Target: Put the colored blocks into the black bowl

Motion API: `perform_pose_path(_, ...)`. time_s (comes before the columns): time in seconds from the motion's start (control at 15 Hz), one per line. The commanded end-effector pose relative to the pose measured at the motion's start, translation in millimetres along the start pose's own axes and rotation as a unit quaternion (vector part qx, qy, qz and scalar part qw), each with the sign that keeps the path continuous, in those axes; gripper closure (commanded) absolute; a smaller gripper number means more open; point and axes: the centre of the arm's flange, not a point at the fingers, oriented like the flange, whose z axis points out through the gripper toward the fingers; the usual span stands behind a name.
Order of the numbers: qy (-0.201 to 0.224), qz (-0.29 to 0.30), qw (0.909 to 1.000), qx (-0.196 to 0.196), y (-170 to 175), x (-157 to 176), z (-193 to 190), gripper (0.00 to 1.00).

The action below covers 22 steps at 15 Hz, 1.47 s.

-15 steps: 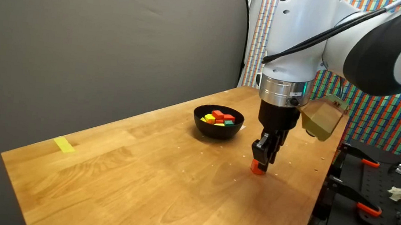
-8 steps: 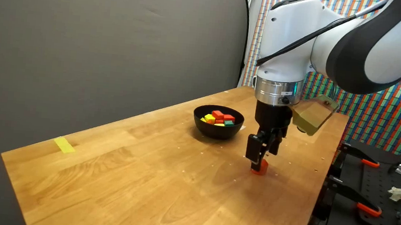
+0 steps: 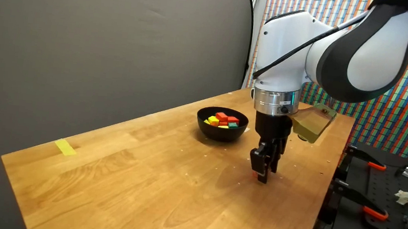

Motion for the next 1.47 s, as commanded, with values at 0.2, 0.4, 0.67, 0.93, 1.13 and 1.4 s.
perform_pose_path(0.2,0.051,-0.012,0.9986,-0.007,-6,-9,-56,0.82)
perform_pose_path(0.4,0.111,-0.023,0.9935,-0.004,4,5,-105,0.82)
perform_pose_path(0.67,0.17,0.0,0.9853,0.016,24,64,-139,0.82)
perform_pose_path(0.93,0.164,0.018,0.986,0.025,50,142,-129,0.82)
perform_pose_path(1.13,0.135,0.013,0.9906,0.018,63,186,-108,0.82)
perform_pose_path(1.4,0.103,-0.013,0.9944,0.023,75,207,-102,0.28)
